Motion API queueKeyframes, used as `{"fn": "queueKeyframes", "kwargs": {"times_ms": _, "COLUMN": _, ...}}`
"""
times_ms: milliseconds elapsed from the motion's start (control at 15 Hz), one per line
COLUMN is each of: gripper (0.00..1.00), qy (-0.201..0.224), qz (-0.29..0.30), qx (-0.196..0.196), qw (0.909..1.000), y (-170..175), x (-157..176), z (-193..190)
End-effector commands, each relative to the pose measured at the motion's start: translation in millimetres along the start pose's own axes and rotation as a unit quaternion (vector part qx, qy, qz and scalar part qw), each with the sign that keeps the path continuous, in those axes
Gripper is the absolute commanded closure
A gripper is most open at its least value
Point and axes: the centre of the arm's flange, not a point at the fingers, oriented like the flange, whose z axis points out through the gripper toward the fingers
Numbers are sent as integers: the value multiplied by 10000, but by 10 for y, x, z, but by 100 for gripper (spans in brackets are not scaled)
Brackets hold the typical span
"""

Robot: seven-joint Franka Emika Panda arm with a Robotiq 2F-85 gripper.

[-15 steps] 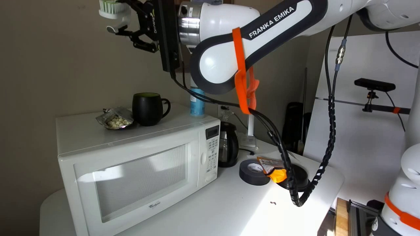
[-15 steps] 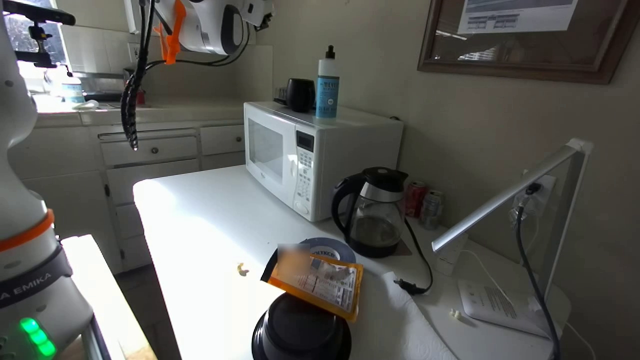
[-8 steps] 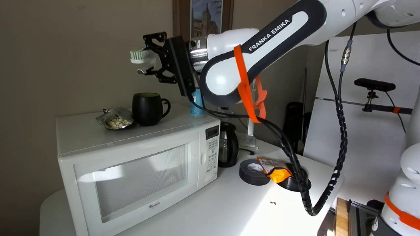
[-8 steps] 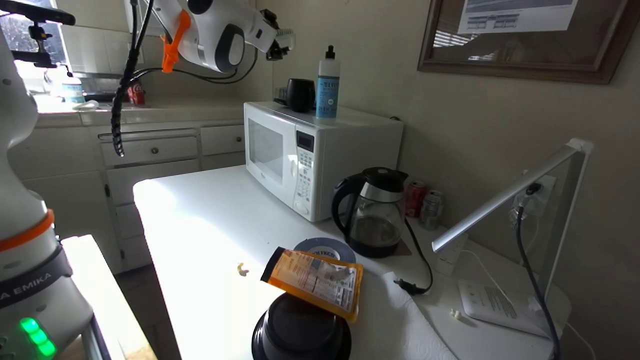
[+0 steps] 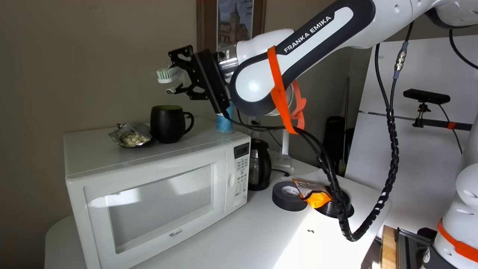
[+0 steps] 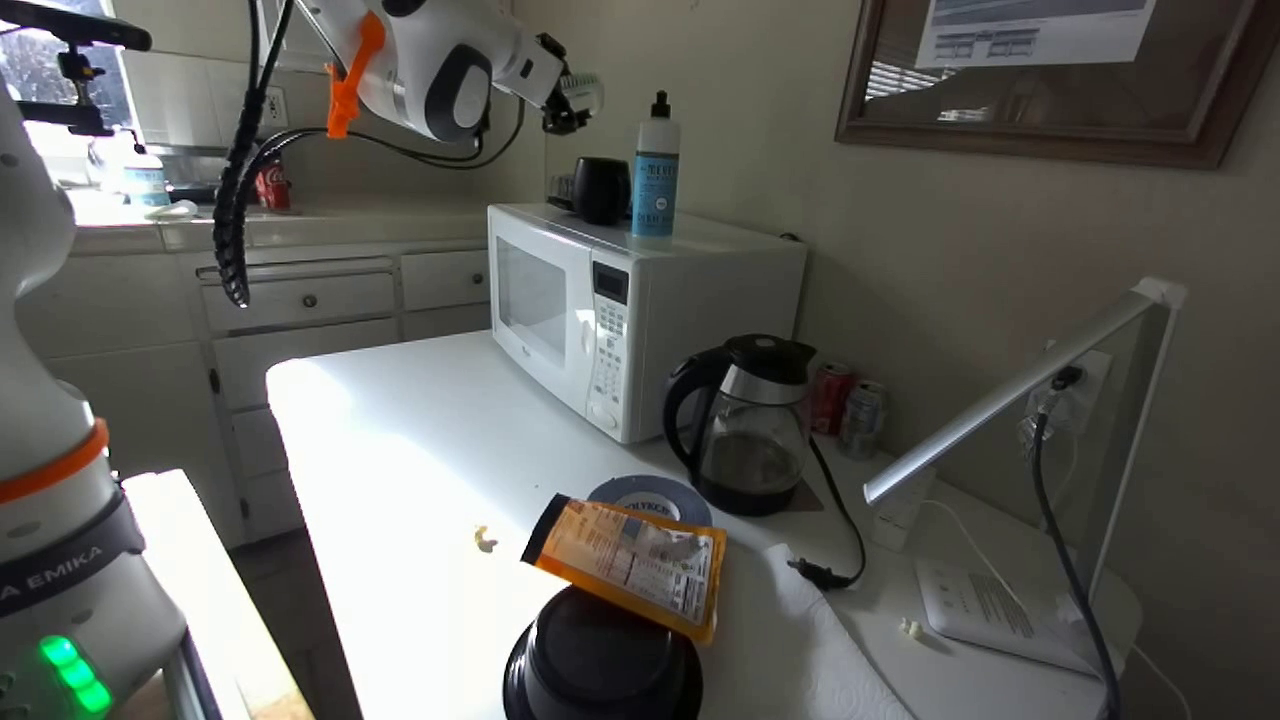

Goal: Put the brush in the mug.

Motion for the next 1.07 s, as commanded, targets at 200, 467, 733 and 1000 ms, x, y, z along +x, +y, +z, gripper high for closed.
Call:
{"fn": "queueKeyframes", "kwargs": {"times_ms": 200, "gripper": 63, "qy": -131, "qz": -1391, "qx": -1076, "qw": 9843, "y": -132, "x": 171, "z": -184}}
{"fn": "queueKeyframes", "kwargs": {"times_ms": 467, "gripper": 63, "qy": -471, "qz": -2233, "qx": -1580, "qw": 9607, "y": -208, "x": 315, "z": -272}}
{"fn": "queueKeyframes", "kwargs": {"times_ms": 733, "gripper": 63, "qy": -959, "qz": -3106, "qx": -1959, "qw": 9252, "y": -397, "x": 335, "z": -360}}
{"fn": "queueKeyframes", "kwargs": {"times_ms": 1000, "gripper": 63, "qy": -1575, "qz": -3804, "qx": -2326, "qw": 8811, "y": -582, "x": 342, "z": -444}}
